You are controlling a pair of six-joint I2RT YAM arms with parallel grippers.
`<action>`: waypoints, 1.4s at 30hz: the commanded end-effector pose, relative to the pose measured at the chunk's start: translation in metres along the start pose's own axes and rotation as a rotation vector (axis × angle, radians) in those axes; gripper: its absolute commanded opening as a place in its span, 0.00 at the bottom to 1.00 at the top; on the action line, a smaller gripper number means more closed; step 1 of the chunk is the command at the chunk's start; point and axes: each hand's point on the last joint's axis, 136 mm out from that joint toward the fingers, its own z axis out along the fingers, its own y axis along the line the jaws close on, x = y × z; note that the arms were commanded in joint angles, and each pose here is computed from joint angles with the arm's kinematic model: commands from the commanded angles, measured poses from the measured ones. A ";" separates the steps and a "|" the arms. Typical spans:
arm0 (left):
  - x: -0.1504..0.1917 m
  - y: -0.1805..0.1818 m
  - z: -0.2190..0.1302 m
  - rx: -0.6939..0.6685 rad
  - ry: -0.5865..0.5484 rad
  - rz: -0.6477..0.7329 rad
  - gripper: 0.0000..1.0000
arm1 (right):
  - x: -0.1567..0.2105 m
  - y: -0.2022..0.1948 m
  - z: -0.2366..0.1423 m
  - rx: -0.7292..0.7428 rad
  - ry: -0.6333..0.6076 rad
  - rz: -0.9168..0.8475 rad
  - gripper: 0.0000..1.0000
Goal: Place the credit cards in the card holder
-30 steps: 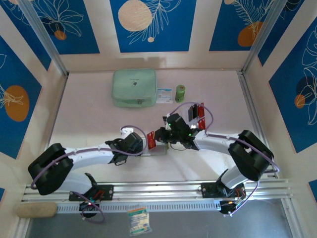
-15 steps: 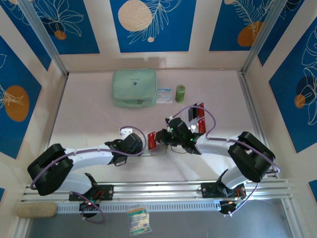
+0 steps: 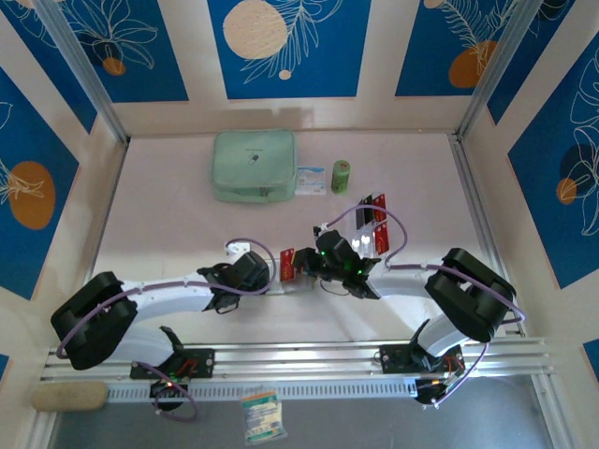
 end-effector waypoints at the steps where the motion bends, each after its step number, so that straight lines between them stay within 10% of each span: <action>1: 0.008 0.010 0.001 -0.022 0.023 -0.008 0.96 | -0.002 -0.006 0.003 0.018 -0.038 0.000 0.00; 42: 0.008 0.010 -0.001 -0.019 0.020 -0.008 0.96 | 0.013 -0.020 0.011 0.024 -0.015 0.074 0.00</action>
